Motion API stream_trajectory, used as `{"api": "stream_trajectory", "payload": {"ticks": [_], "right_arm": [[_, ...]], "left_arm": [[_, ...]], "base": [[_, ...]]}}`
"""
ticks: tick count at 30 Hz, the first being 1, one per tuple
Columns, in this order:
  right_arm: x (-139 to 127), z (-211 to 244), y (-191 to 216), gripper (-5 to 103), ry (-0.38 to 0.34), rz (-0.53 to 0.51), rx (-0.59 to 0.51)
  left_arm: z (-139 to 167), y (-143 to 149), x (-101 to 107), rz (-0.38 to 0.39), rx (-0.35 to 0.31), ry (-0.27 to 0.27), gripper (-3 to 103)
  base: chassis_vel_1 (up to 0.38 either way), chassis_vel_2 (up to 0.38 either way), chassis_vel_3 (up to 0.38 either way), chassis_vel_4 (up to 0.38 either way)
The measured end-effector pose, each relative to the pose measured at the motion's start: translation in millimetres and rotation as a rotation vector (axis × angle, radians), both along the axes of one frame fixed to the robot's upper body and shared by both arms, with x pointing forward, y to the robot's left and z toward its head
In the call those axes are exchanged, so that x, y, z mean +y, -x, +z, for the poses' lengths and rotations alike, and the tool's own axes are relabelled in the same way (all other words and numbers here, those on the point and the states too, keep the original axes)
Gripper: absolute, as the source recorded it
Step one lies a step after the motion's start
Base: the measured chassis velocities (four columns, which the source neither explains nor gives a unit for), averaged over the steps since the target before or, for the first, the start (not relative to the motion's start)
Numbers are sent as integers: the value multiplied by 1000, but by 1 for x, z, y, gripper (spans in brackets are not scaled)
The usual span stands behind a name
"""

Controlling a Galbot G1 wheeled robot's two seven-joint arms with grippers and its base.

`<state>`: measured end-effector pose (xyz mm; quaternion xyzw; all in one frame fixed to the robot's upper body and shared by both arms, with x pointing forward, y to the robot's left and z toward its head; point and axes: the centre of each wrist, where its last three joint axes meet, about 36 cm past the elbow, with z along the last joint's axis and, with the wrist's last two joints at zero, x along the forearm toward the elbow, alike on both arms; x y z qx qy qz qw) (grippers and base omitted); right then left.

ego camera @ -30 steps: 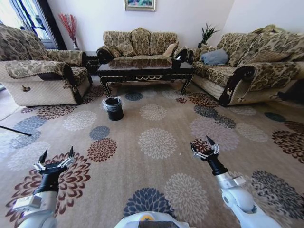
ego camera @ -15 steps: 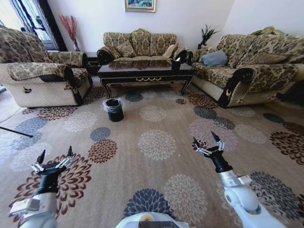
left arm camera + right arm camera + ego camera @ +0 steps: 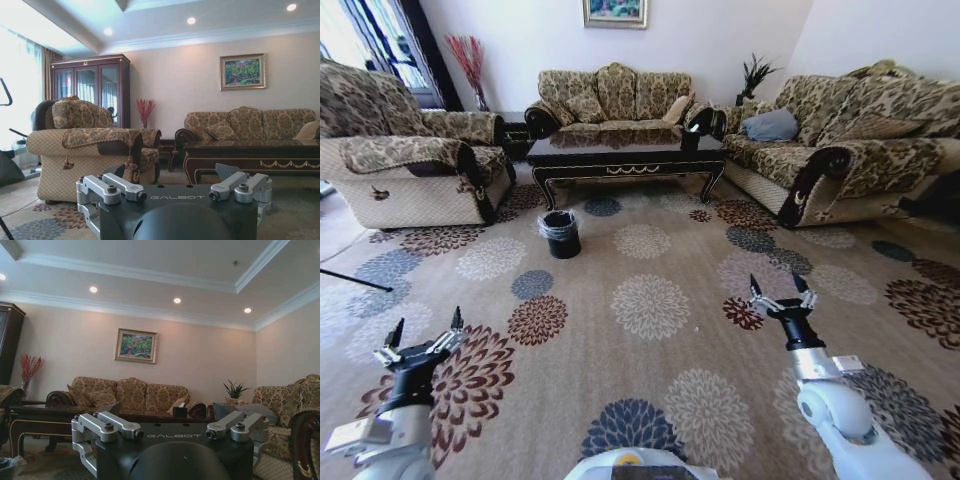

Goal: Move to the front of the table and pick up the trash from the floor, then place it into the trash bin.

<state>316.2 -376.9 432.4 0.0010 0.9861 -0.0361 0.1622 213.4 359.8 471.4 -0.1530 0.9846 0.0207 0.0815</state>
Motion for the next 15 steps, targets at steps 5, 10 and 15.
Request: {"api": "stream_trajectory", "payload": {"ticks": [5,10,15], "right_arm": [[-4,4,3,100,-7,-48,23],[-11,21,9,100,14,-63,73],[-12,37,13,100,36,-75,138]], "left_arm": [[-3,-5,1,0,12,10,100],[12,-7,3,-9,8,-2,100],[26,-12,11,-13,14,-18,100]], "base": [[0,0,0,0],[0,0,0,0],[0,0,0,0]]}}
